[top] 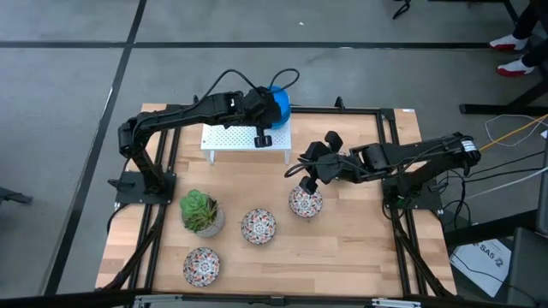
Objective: Pick & Place Mini bowls
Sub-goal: Stack the blue bowl on the blue bowl on the shelf
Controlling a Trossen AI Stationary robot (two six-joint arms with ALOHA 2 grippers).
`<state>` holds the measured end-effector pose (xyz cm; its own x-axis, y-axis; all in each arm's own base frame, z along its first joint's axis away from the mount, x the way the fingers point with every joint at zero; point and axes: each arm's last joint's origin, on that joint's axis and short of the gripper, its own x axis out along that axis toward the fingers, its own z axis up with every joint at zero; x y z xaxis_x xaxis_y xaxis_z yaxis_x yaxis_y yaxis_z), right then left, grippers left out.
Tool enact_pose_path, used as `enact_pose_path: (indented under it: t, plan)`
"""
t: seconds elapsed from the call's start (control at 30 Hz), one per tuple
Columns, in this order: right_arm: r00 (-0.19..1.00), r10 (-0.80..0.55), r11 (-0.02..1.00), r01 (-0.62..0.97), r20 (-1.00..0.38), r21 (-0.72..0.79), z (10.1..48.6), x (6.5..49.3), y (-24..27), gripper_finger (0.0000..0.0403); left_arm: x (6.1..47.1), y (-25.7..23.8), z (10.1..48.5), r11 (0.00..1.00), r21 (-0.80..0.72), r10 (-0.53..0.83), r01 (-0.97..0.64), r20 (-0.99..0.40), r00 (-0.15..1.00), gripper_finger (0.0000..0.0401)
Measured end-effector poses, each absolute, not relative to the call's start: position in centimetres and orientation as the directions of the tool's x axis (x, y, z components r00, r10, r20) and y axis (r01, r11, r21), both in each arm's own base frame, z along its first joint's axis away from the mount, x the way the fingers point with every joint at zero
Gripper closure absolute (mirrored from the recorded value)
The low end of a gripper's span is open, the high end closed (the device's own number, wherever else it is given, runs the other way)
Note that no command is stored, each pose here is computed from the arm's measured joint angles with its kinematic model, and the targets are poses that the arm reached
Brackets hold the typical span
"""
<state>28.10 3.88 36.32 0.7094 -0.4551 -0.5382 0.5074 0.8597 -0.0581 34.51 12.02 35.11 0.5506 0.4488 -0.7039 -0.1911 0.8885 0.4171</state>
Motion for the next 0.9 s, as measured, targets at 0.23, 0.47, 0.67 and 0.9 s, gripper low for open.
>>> enact_pose_path:
  t: [0.23,0.47,0.67,0.9]
  plan:
    - [0.709,-0.455,0.864,0.498,-0.538,-0.073,36.32,28.1,3.88,0.0351,34.27,11.9,34.83,0.91,0.383,0.405,-0.161,-0.738,0.54,0.0397]
    - [0.71,-0.455,0.865,0.495,-0.538,-0.08,36.33,28.1,3.88,0.0351,34.13,12.46,34.88,0.906,0.389,0.413,-0.165,-0.733,0.541,0.0397]
    - [0.709,-0.455,0.865,0.495,-0.538,-0.08,36.32,28.1,3.88,0.0351,34.1,12.56,34.88,0.91,0.382,0.406,-0.162,-0.734,0.544,0.0379]
    - [0.709,-0.456,0.866,0.494,-0.538,-0.083,36.32,28.11,3.87,0.0351,34.26,12.54,34.72,0.918,0.367,0.387,-0.152,-0.739,0.552,0.0336]
